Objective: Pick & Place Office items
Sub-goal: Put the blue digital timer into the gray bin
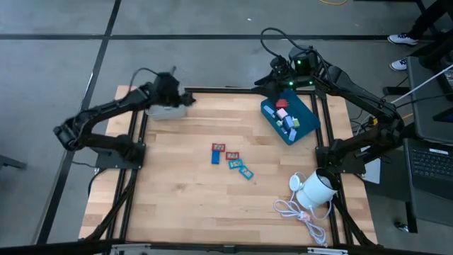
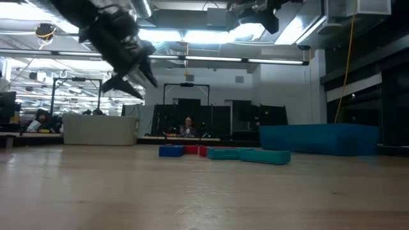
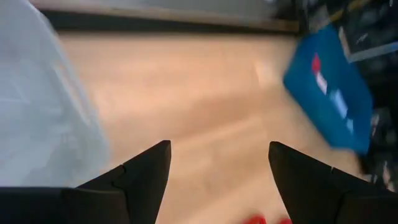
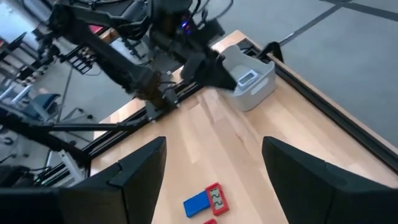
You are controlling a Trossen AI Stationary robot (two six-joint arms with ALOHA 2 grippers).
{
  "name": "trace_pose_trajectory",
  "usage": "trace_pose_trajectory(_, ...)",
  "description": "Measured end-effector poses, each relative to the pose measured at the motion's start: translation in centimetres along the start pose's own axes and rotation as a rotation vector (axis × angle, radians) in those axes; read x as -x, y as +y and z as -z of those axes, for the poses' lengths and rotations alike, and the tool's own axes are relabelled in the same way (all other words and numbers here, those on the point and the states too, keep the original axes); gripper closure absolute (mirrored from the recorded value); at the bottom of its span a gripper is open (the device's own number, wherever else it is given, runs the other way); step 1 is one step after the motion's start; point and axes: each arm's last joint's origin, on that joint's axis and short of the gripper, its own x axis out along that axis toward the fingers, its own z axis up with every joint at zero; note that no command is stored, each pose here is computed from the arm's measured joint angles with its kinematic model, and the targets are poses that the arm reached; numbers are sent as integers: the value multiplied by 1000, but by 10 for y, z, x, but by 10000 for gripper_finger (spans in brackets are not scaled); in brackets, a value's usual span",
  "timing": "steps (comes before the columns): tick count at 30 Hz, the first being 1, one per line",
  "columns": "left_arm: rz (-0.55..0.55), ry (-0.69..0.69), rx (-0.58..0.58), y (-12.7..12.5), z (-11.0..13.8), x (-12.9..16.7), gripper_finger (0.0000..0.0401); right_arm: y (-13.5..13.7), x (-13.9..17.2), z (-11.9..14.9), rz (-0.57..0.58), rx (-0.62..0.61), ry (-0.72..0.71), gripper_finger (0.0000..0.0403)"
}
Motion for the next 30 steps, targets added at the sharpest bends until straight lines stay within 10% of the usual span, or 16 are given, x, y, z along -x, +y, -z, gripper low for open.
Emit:
trace_pose_trajectory(16,-300,311,127,-125,176,-56,134,5,0,2,-175,125,49,132)
trace_pose_trajectory(30,-578,471,49,-171,199,-136,134,5,1,8,-250,183,108,132)
